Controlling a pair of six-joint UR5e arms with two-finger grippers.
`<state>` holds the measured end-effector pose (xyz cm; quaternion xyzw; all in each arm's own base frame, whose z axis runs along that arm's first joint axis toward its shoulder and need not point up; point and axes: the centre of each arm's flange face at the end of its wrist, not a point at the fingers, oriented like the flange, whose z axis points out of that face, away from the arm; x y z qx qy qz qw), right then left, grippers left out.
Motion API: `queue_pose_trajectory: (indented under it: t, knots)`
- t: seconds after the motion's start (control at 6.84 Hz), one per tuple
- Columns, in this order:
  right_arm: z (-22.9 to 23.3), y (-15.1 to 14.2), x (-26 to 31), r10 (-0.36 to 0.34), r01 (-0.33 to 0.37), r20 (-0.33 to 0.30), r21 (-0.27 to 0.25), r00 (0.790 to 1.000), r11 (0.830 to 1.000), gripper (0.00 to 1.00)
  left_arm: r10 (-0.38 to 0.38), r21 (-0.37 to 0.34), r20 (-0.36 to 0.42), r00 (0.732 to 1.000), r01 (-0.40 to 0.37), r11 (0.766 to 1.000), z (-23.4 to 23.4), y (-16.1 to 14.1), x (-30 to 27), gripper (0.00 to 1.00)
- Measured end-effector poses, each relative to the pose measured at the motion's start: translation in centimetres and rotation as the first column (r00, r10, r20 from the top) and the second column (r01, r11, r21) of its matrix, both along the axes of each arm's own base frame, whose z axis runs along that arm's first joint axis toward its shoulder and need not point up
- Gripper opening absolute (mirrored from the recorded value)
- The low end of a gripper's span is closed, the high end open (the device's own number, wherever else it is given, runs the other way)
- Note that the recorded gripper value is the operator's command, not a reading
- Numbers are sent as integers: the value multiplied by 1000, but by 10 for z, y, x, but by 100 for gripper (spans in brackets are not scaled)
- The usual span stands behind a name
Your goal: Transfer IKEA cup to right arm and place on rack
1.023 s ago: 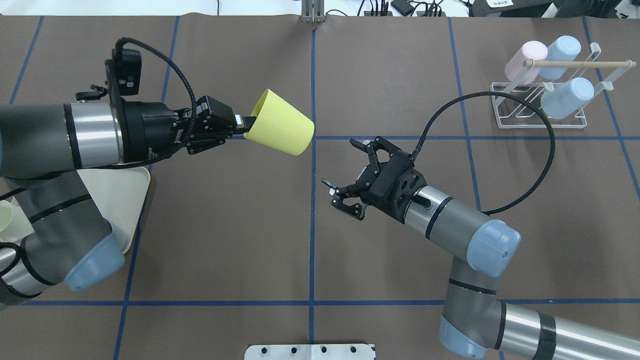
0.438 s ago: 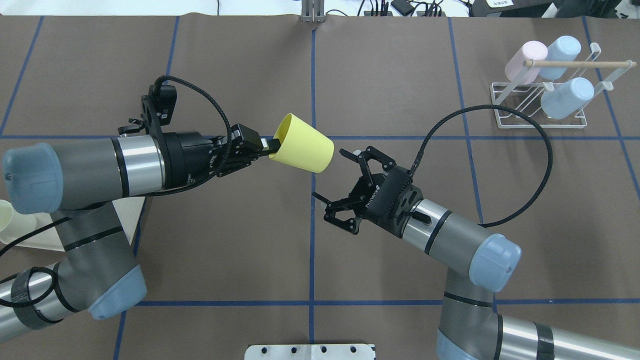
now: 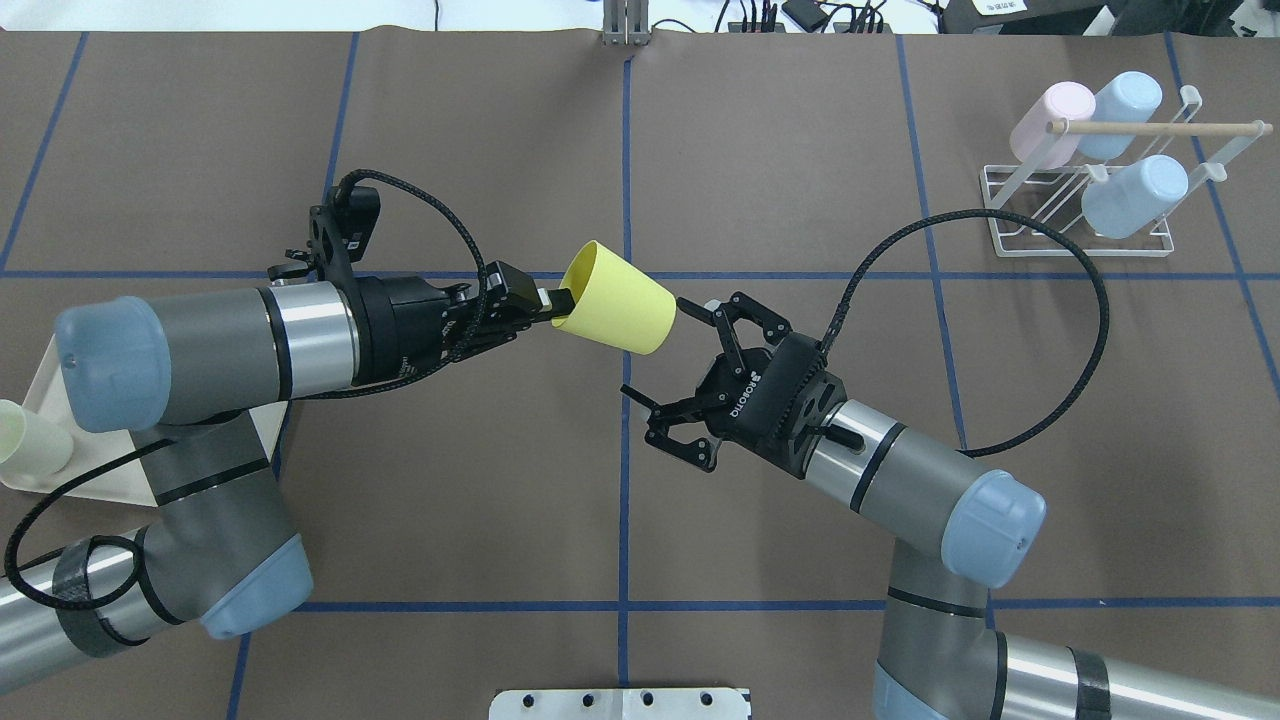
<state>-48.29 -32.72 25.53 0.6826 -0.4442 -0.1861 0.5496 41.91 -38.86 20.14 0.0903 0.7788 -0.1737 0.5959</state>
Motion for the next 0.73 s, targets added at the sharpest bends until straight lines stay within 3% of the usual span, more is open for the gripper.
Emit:
queue_pose_trajectory:
  t: [0.73]
  knots:
    - [-1, 1, 0, 1, -1, -1, 2, 1000, 1000, 100, 20, 4, 15, 1000, -20, 1000, 3, 5, 17, 0]
